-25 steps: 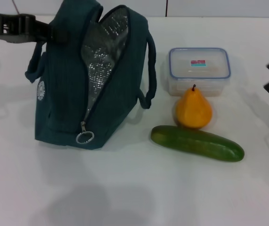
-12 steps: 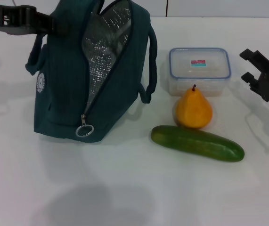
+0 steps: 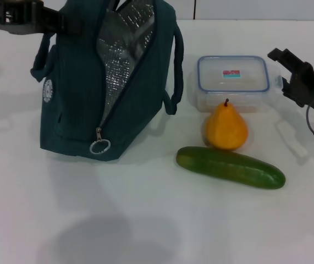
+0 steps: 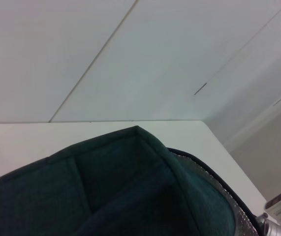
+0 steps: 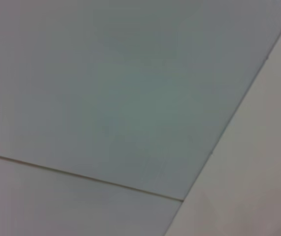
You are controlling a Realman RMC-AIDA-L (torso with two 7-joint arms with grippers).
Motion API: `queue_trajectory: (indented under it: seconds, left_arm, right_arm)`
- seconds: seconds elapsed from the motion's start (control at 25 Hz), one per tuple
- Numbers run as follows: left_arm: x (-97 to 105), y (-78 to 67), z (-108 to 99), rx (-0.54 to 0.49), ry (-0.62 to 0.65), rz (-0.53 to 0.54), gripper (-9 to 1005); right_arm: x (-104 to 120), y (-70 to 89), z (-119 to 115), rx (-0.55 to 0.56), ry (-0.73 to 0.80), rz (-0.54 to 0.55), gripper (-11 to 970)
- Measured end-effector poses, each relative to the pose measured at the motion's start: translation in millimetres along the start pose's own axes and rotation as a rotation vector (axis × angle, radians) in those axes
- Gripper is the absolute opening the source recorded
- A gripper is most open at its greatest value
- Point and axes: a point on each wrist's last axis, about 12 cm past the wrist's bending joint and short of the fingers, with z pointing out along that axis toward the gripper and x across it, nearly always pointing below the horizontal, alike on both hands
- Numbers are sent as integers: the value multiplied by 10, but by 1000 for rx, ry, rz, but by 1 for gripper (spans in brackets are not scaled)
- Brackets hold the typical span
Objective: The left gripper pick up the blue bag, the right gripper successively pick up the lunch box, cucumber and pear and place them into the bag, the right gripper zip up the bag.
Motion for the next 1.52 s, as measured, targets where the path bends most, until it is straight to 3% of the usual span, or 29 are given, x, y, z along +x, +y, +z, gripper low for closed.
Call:
queue_trajectory:
  seconds: [0.44, 0.96, 1.16, 1.52]
  left_arm:
    - [-28, -1, 16, -2, -5, 1, 41]
    - [-25, -2, 35, -2, 0, 4, 42]
    - [-29, 2, 22, -5, -2, 4, 42]
    - [-30, 0, 26, -6, 3, 6, 41]
  right_arm:
    - [39, 65, 142, 27, 33, -11, 876]
    - [13, 112, 155, -4, 32, -57, 874]
    - [2, 116, 120, -28, 30, -90, 818]
    - [-9, 111, 108, -29, 29, -98, 456]
